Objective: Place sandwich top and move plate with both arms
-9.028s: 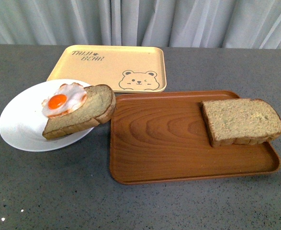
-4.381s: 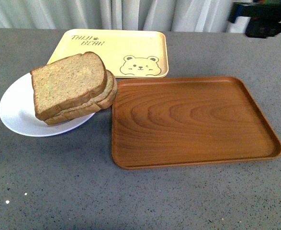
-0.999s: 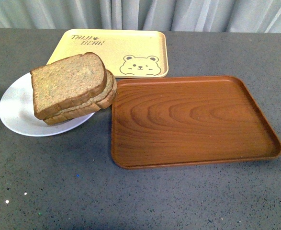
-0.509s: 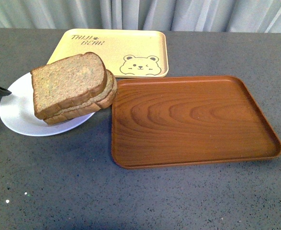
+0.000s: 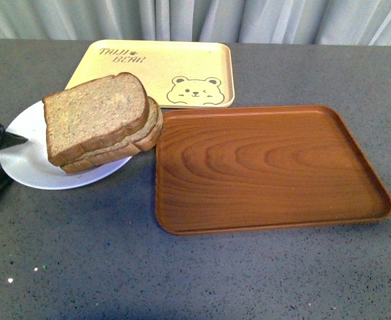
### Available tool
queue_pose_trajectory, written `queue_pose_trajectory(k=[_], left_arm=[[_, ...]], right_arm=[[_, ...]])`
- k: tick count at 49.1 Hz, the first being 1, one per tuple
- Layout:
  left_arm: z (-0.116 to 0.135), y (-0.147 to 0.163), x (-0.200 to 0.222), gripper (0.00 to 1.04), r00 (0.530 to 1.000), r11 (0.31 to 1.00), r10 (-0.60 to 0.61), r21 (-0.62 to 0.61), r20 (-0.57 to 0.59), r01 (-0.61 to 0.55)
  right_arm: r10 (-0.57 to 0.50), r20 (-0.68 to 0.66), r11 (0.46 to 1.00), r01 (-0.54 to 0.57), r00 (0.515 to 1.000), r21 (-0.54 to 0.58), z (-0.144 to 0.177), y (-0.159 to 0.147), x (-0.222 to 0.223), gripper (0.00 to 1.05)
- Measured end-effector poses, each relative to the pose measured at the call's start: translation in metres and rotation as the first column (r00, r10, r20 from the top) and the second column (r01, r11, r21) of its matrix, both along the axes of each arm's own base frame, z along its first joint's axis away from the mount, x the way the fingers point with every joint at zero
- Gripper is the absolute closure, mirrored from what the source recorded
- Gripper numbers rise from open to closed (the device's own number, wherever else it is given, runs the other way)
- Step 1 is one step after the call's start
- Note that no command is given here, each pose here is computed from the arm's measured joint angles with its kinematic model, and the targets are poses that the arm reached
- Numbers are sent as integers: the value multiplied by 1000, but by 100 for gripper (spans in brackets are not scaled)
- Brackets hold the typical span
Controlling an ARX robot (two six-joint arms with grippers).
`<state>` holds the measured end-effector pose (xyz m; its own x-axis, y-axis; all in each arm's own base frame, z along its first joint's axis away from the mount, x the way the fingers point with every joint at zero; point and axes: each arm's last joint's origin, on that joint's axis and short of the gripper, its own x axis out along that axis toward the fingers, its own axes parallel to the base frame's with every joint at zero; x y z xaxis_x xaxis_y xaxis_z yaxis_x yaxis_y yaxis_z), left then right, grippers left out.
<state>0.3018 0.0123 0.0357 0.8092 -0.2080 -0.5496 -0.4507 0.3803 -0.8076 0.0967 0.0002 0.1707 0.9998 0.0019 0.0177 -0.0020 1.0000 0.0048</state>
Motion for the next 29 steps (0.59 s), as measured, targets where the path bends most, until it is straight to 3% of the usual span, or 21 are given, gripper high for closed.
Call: queue_pose_trajectory(k=[8,12,16,29], left_arm=[[-4,-4,-11,75,1000,999,-3,-40,-16,2],[-4,-5,-17,93,1000,998,-8,-62,-7,8],[-3,-6,-20,102,1000,997,-20,-78,5,20],[22,-8,-35,103,996,993,-45,-105,83,54]], right_arm=[[0,0,1000,0,1000,0,0,0,0,9],[0,0,1000,0,1000,0,0,0,0,9],[0,0,1000,0,1000,0,0,0,0,9],[0,0,1000,0,1000,0,0,0,0,9]])
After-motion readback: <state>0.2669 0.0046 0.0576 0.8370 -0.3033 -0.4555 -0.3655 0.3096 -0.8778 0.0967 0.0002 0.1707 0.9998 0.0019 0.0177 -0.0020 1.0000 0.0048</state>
